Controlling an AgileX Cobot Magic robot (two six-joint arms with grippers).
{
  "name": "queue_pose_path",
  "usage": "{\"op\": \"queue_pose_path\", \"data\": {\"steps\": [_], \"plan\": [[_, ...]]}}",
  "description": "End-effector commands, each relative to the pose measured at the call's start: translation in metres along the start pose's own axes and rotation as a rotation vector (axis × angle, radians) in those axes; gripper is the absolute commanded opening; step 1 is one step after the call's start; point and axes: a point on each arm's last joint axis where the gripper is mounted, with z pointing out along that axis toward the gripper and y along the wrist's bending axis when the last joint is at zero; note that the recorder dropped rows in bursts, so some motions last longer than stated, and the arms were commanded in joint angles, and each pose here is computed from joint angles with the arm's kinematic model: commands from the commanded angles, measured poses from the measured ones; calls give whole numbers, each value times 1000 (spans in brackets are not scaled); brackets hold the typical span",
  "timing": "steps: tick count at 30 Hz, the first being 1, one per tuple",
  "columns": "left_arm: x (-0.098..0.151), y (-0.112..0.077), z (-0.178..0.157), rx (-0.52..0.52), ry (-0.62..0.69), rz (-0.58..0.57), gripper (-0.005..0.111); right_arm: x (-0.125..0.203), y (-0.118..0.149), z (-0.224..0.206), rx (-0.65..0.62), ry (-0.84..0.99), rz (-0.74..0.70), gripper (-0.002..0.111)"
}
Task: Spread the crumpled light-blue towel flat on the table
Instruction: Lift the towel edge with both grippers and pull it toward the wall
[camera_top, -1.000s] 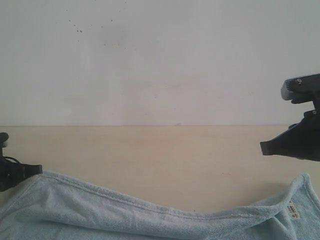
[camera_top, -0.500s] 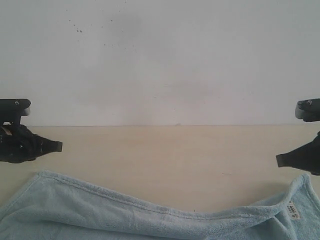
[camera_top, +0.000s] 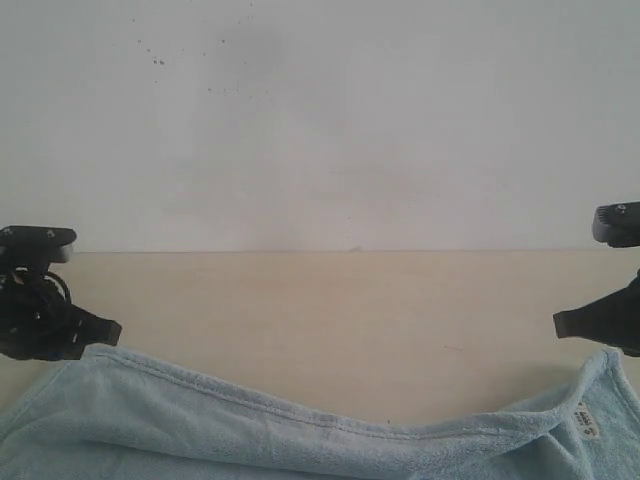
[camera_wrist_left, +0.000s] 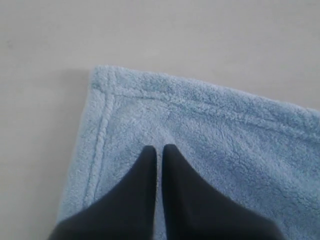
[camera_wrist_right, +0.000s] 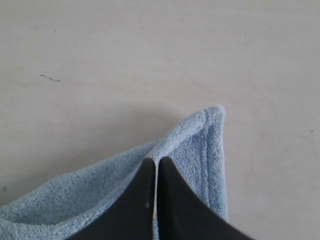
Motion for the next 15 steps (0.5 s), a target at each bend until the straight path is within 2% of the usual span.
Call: {"op": "queue_pose_path", "data": {"steps": [1, 9, 15], "plan": [[3, -2, 10, 8, 26, -4, 4, -1, -1, 0, 3, 6, 11, 1], [5, 1, 40, -14, -52, 3, 4, 2, -2, -1, 10, 36, 11, 1], [14, 2, 68, -16, -10, 2, 4, 2, -2, -1, 10, 39, 11, 1]]}}
